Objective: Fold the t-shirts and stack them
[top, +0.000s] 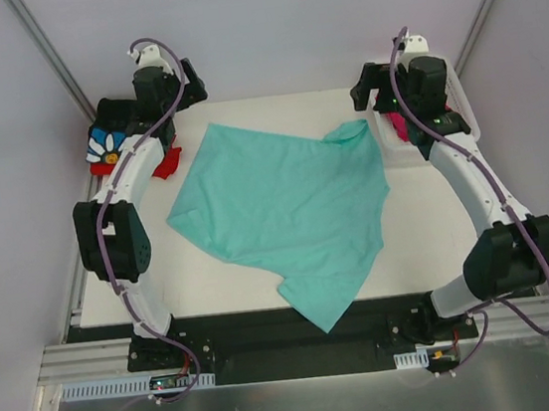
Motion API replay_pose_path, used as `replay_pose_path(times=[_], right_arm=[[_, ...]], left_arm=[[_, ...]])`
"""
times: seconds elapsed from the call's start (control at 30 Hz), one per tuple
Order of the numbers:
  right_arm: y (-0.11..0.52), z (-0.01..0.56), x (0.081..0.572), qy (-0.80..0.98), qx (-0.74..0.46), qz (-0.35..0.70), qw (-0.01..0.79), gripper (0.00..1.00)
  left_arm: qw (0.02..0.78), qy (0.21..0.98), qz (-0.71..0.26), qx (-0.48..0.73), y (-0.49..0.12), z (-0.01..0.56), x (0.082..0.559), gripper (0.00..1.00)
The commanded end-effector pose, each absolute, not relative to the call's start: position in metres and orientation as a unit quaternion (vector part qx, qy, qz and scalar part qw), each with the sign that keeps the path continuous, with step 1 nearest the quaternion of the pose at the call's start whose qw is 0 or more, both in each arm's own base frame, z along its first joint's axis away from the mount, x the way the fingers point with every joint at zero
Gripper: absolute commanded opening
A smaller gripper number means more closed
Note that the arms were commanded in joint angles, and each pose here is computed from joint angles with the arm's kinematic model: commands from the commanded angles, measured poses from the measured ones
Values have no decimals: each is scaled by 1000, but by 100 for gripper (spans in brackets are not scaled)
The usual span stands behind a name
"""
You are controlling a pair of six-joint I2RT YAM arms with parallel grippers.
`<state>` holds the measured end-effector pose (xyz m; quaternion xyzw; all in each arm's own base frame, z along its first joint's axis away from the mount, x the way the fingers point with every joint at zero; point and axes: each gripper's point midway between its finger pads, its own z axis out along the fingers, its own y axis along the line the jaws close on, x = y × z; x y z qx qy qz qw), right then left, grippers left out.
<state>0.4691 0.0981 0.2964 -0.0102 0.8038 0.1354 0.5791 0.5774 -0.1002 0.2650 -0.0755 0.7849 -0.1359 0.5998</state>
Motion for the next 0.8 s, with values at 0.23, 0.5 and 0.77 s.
replay_pose_path(times=[0.23, 0.5, 0.77], right_arm=[[140, 331, 388, 797, -55, 251, 546, 96], [166, 252, 318, 886, -53, 270, 374, 96], [137, 179, 286, 943, -9, 184, 276, 96]], left_arm=[[616, 765, -182, -46, -139, 313, 466, 99], [464, 849, -253, 21, -188, 235, 388, 99], [266, 936, -232, -9, -175, 151, 359, 99]])
